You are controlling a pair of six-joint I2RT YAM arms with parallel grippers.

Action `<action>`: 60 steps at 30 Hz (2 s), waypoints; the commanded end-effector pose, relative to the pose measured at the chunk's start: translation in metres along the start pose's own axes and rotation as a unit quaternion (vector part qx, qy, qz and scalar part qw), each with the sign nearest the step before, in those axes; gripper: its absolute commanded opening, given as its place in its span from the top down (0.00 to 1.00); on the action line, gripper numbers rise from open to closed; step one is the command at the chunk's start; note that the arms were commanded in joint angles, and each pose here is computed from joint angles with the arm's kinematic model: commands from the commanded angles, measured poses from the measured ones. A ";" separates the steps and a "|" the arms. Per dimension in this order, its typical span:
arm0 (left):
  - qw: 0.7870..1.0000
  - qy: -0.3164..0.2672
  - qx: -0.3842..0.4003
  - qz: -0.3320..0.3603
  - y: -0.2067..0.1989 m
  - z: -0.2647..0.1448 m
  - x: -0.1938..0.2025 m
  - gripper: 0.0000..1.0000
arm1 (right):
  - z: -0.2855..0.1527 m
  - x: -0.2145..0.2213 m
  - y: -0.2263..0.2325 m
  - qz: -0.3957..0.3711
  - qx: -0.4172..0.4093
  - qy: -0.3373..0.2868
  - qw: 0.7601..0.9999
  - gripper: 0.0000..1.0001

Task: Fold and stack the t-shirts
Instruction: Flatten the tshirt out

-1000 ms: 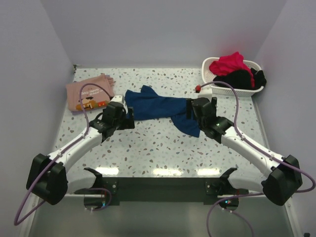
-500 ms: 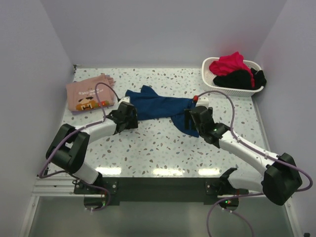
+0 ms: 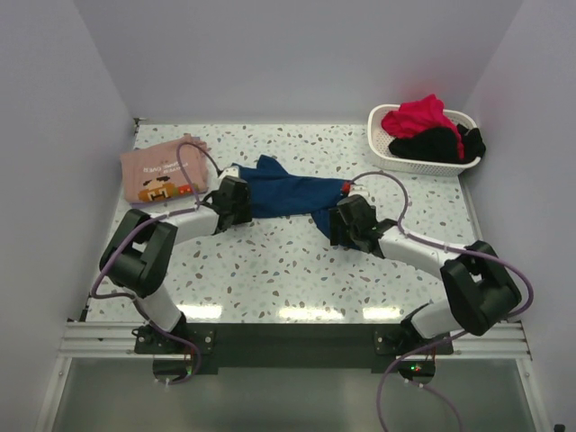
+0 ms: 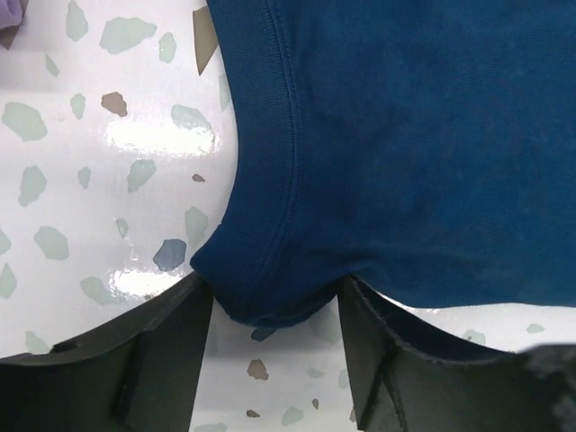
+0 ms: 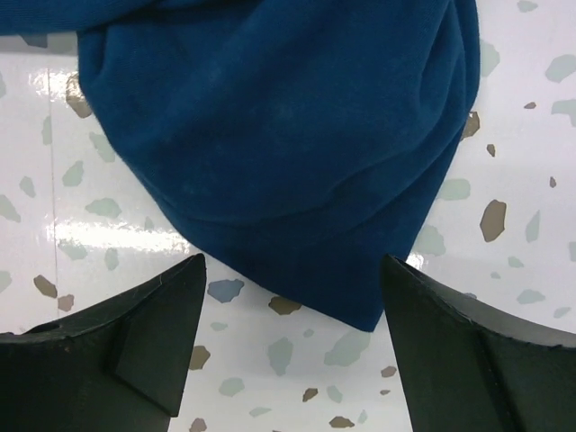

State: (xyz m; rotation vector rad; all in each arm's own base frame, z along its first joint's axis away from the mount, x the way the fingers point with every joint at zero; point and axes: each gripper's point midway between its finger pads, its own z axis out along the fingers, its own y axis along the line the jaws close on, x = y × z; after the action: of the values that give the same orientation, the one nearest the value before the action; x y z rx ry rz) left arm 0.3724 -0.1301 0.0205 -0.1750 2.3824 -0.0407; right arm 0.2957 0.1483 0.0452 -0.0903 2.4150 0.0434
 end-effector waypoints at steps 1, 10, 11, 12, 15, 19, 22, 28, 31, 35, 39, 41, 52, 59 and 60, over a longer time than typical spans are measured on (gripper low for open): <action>0.999 -0.033 0.012 -0.011 -0.009 0.006 -0.025 0.41 | 0.010 -0.006 0.011 0.027 -0.024 -0.007 0.999 0.20; 0.999 -0.038 0.022 -0.008 -0.013 0.004 -0.029 0.80 | 0.042 0.021 0.005 0.015 -0.003 0.037 0.999 0.26; 0.999 -0.038 0.023 -0.007 -0.013 0.004 -0.030 0.83 | 0.044 0.021 0.004 0.017 0.000 0.040 0.999 0.30; 0.999 -0.041 0.026 -0.004 -0.014 0.002 -0.034 0.90 | 0.045 0.022 0.003 0.020 0.002 0.043 0.999 0.41; 0.998 -0.057 0.032 0.002 -0.017 -0.010 -0.050 1.00 | 0.042 0.021 -0.004 0.022 0.012 0.053 0.998 0.79; 0.996 -0.082 0.040 0.023 -0.017 -0.041 -0.081 1.00 | 0.016 -0.009 -0.021 0.011 0.044 0.024 0.999 1.00; 0.995 -0.087 0.040 0.040 -0.017 -0.072 -0.111 1.00 | -0.029 -0.047 -0.042 0.004 0.075 -0.027 0.997 1.00; 0.993 -0.101 0.049 0.044 -0.010 -0.119 -0.151 1.00 | -0.116 -0.099 -0.108 0.015 0.167 -0.125 0.978 0.85; 0.994 -0.096 0.049 0.030 0.004 -0.115 -0.162 0.97 | -0.124 -0.102 -0.132 0.051 0.193 -0.138 0.970 0.84; 0.995 -0.088 0.053 0.005 0.011 -0.071 -0.174 0.44 | -0.108 -0.109 -0.141 0.066 0.210 -0.126 0.967 0.61; 0.998 -0.050 0.040 0.010 0.006 -0.047 -0.169 0.12 | -0.087 -0.103 -0.120 0.067 0.164 -0.092 0.980 0.27; 0.996 -0.076 0.055 0.007 -0.003 -0.058 -0.172 0.09 | -0.081 -0.094 -0.099 0.068 0.099 -0.086 0.989 0.26; 0.993 -0.036 0.108 0.023 -0.027 -0.097 -0.045 0.11 | -0.070 -0.014 -0.054 0.060 -0.021 0.022 0.998 0.26; 0.994 0.039 0.096 0.015 -0.021 -0.068 0.011 0.11 | -0.038 0.024 -0.030 0.084 -0.066 0.091 0.990 0.25; 0.995 0.039 0.091 0.015 -0.019 -0.066 0.012 0.11 | -0.035 0.033 -0.026 0.086 -0.077 0.106 0.988 0.25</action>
State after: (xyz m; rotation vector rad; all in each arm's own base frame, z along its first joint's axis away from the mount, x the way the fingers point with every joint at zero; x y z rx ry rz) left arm 0.3109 -0.1472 0.0646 -0.0036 2.4732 -0.2229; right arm 0.2548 0.0979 0.0604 0.0295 2.5932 0.1686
